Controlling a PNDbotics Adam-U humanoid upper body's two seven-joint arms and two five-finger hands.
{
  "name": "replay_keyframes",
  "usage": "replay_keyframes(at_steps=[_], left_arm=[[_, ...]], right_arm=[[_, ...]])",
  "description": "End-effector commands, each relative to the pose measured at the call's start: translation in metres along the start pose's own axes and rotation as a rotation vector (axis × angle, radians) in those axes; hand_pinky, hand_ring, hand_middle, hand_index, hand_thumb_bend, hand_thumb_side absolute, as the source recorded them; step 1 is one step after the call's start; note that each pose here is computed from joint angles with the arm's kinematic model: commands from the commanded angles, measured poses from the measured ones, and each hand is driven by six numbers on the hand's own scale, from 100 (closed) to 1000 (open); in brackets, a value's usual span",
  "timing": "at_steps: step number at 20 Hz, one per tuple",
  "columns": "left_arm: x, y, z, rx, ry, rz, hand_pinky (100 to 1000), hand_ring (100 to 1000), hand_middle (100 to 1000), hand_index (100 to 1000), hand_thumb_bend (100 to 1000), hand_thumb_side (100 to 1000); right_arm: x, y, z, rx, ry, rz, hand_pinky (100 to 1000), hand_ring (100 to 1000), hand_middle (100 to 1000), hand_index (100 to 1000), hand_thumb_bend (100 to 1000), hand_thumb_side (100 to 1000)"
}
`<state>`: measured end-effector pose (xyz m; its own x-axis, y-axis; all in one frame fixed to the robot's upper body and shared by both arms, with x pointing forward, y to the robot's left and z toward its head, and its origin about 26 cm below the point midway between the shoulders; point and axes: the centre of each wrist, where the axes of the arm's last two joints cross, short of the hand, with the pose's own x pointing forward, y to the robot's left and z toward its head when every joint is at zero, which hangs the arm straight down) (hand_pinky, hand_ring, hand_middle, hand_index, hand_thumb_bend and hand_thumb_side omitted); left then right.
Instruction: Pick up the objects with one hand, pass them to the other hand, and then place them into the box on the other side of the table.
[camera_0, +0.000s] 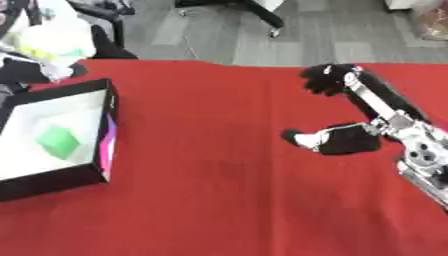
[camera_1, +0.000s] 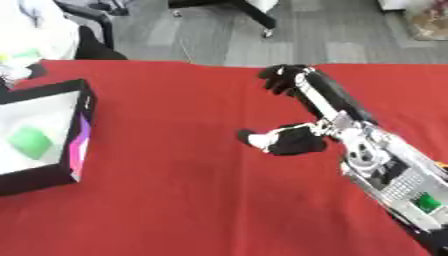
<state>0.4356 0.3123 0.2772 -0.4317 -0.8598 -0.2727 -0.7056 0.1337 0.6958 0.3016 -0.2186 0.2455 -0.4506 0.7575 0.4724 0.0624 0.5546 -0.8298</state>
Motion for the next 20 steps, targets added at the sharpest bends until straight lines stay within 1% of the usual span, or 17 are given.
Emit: replay_keyframes(at_steps=[1, 2, 3, 4, 7, 9, 10, 11, 12, 13, 14, 15, 16, 17, 19, 20], left_arm=[[-0.023, 0.008, 0.006, -0.021, 0.021, -0.069, 100, 100, 100, 136, 767, 320], [-0.025, 0.005, 0.009, -0.034, 0.030, -0.074, 100, 100, 100, 136, 757, 322], [-0.027, 0.002, 0.011, -0.046, 0.034, -0.078, 100, 100, 105, 141, 724, 359], [-0.029, -0.001, 0.014, -0.061, 0.032, -0.084, 104, 100, 109, 143, 718, 386], [-0.033, -0.006, 0.019, -0.095, 0.029, -0.104, 113, 100, 113, 146, 696, 412], [-0.037, -0.010, 0.024, -0.114, 0.040, -0.116, 107, 100, 123, 151, 674, 398], [-0.038, -0.012, 0.027, -0.120, 0.051, -0.117, 100, 108, 151, 167, 652, 373], [-0.040, -0.015, 0.029, -0.121, 0.066, -0.110, 163, 230, 240, 234, 621, 375], [-0.042, -0.016, 0.032, -0.123, 0.082, -0.100, 262, 323, 318, 320, 600, 399], [-0.043, -0.018, 0.034, -0.131, 0.094, -0.090, 507, 479, 436, 470, 589, 477], [-0.045, -0.019, 0.036, -0.153, 0.102, -0.088, 649, 579, 537, 605, 625, 557], [-0.046, -0.020, 0.037, -0.176, 0.109, -0.091, 830, 709, 646, 736, 652, 610], [-0.047, -0.020, 0.038, -0.208, 0.115, -0.099, 907, 796, 742, 818, 690, 633], [-0.048, -0.020, 0.040, -0.248, 0.117, -0.111, 946, 840, 789, 864, 725, 622], [-0.051, -0.018, 0.039, -0.314, 0.119, -0.151, 970, 848, 800, 871, 759, 656], [-0.052, -0.018, 0.039, -0.336, 0.122, -0.175, 972, 846, 799, 871, 765, 656]], right_arm=[[0.000, -0.013, 0.000, -0.051, -0.006, 0.026, 772, 742, 694, 826, 557, 248], [0.000, -0.013, 0.000, -0.059, -0.007, 0.025, 772, 742, 694, 825, 554, 247], [0.000, -0.014, 0.000, -0.067, -0.009, 0.023, 772, 740, 692, 822, 534, 240], [0.001, -0.015, 0.000, -0.075, -0.012, 0.023, 771, 739, 691, 821, 537, 241], [0.002, -0.017, -0.001, -0.094, -0.018, 0.020, 769, 735, 687, 814, 540, 241], [0.001, -0.017, -0.001, -0.103, -0.016, 0.017, 769, 733, 685, 807, 515, 231], [0.001, -0.017, -0.001, -0.107, -0.013, 0.015, 768, 732, 683, 800, 485, 212], [0.001, -0.017, -0.001, -0.111, -0.010, 0.011, 766, 731, 681, 796, 488, 212], [0.001, -0.017, -0.001, -0.114, -0.008, 0.006, 766, 731, 681, 796, 490, 214], [0.001, -0.017, -0.001, -0.117, -0.008, 0.002, 766, 731, 682, 796, 490, 215], [0.001, -0.017, -0.001, -0.119, -0.008, 0.000, 766, 732, 682, 796, 491, 215], [0.001, -0.017, -0.001, -0.121, -0.009, -0.001, 765, 731, 682, 795, 492, 215], [0.001, -0.017, -0.001, -0.123, -0.009, -0.001, 765, 731, 682, 794, 491, 215], [0.001, -0.017, -0.001, -0.124, -0.008, -0.001, 766, 732, 683, 795, 492, 215], [0.001, -0.017, -0.001, -0.124, -0.007, -0.001, 765, 731, 682, 795, 496, 217], [0.001, -0.017, -0.001, -0.124, -0.007, -0.003, 765, 731, 682, 795, 500, 219]])
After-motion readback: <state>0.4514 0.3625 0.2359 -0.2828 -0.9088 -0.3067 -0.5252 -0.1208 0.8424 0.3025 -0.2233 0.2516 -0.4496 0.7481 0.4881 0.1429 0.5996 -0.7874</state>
